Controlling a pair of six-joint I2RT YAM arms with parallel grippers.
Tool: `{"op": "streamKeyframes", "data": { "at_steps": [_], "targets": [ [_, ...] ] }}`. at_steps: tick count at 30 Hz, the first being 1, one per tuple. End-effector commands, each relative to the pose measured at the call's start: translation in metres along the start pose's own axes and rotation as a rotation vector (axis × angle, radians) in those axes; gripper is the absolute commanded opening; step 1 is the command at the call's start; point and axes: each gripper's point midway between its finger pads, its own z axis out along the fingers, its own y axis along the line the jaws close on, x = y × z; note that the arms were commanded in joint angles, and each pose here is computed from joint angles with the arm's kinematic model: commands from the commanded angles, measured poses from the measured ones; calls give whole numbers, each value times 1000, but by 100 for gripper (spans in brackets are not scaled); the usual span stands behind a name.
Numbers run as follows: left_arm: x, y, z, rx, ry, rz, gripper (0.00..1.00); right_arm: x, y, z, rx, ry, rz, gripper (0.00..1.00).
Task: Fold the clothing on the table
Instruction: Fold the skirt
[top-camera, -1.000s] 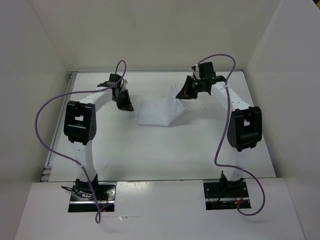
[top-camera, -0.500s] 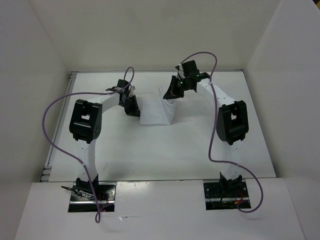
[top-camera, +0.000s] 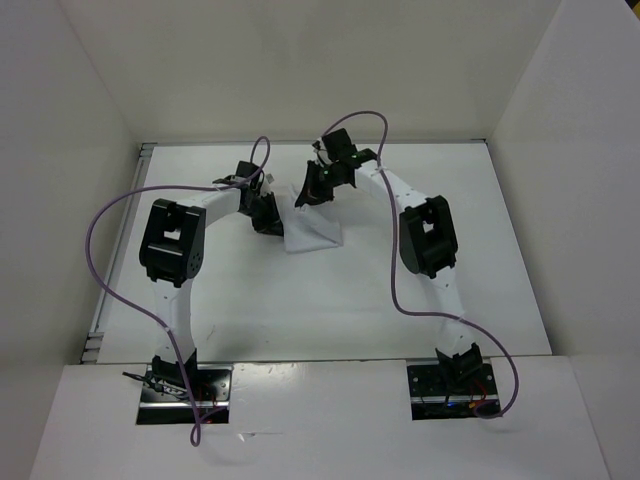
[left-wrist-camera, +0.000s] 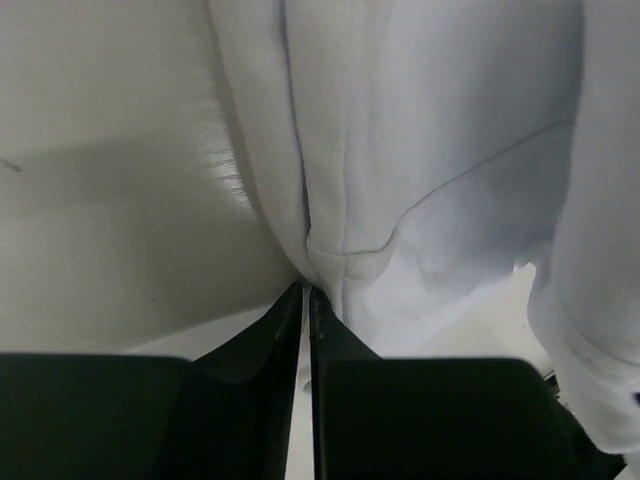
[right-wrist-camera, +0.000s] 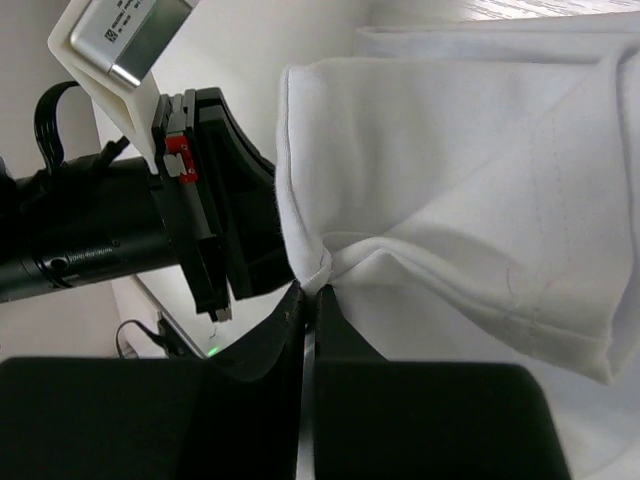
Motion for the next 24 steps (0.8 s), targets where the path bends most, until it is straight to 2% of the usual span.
{"op": "streamKeyframes", "data": {
  "at_steps": [1, 5, 9, 14, 16, 19, 20, 24],
  "targets": [
    [11, 3, 2, -6, 29, -8, 13, -9, 21, 3, -23, -22, -18, 0],
    [11, 3, 2, -6, 29, 1, 12, 4, 26, 22, -21, 19, -27, 6],
    [13, 6, 2, -20, 32, 6, 12, 12, 45, 20, -94, 66, -39, 37],
    [-24, 25, -32, -59, -60, -13, 14, -5, 84, -26, -132, -32, -100, 52],
    [-37, 28, -58, -99, -122, 0, 16, -11, 101, -51, -141, -86, -127, 52],
    [-55, 15, -96, -119, -208, 48, 16, -13, 97, -68, -106, -132, -125, 50],
    [-59, 5, -111, -105, -241, 62, 16, -8, 78, -62, -76, -120, -99, 44],
    [-68, -40, -139, 55, -276, 147, 16, -4, 54, -48, -79, -119, -43, 22]
  ]
}}
